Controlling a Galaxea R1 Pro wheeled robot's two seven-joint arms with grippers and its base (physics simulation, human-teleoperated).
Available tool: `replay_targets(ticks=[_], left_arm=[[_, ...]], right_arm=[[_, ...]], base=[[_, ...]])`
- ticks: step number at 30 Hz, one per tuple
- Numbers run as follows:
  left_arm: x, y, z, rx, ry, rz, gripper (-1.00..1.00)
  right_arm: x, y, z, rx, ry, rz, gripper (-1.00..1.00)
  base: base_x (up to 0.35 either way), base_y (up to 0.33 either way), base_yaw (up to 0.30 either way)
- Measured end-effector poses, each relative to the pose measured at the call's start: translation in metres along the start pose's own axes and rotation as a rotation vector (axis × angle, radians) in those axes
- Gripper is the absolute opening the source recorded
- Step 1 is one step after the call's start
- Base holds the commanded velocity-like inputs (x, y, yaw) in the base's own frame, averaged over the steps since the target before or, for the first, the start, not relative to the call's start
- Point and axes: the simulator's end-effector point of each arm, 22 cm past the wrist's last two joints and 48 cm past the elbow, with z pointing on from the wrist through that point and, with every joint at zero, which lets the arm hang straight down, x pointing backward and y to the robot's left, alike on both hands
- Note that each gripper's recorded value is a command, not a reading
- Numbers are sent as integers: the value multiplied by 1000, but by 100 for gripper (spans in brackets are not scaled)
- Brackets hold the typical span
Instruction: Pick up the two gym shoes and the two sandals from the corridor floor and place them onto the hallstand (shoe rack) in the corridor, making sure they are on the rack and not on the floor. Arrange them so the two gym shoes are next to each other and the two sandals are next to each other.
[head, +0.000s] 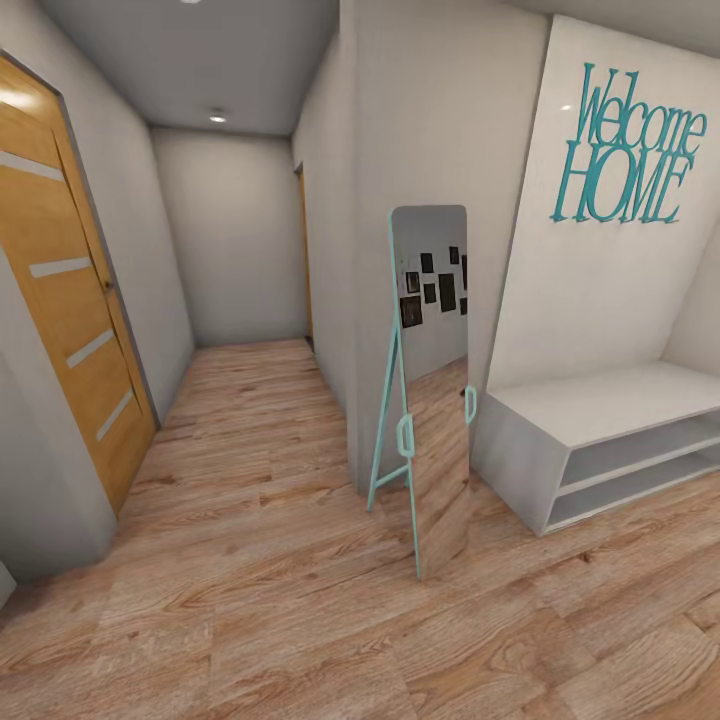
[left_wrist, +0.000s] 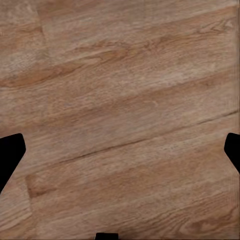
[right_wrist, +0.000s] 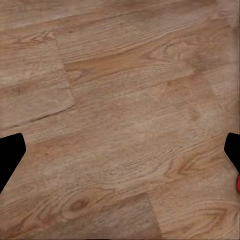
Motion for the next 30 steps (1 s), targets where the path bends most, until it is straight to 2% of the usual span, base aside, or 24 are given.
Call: replay_targets(ticks=[5,11,17,22,30], left_arm=[[-7,3,0,-4,-35,-7,100],[-2,10,-1,-16,-41,-20,100],[5,17,-2,-31,-45,-64,100],[-3,19,-4,-36,-101,-77,100],[0,19,-5,-35,-110,-81,100]], right_arm=[[-6,0,0,-1,-25,-1,100],[-9,1,0,-1,-37,-1,100],[-10,0,0,-1,-41,-5,100],[-11,-2,0,1,-45,-6,100],[-12,-5,1,2,-47,-6,100]], base=[[0,0,0],[0,0,0],[0,0,0],[0,0,-17],[0,0,-192]])
